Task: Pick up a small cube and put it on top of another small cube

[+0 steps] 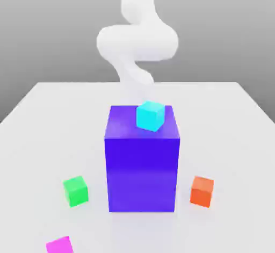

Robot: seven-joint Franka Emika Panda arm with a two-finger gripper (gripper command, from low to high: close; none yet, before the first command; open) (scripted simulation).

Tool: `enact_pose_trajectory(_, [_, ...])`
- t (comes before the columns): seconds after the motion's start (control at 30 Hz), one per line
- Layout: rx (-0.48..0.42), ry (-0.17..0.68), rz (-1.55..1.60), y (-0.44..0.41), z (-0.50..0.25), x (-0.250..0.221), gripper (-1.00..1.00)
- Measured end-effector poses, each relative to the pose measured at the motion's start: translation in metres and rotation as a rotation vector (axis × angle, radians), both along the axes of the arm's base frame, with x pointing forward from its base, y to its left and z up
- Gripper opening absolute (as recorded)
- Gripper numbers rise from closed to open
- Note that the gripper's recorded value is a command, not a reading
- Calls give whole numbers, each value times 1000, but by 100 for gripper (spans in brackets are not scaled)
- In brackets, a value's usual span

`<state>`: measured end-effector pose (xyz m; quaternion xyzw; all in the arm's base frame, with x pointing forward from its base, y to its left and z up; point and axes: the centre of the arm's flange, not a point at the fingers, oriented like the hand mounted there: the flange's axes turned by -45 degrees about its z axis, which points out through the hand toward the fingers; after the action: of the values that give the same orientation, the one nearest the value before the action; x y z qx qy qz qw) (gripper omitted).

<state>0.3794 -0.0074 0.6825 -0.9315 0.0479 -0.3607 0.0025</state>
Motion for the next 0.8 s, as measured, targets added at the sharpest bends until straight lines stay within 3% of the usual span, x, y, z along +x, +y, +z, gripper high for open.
enact_pose_trajectory(0.4, [157, 278, -378, -59, -173, 120, 0])
enact_pose_trajectory(0.8, [320, 531, -768, -127, -382, 153, 0])
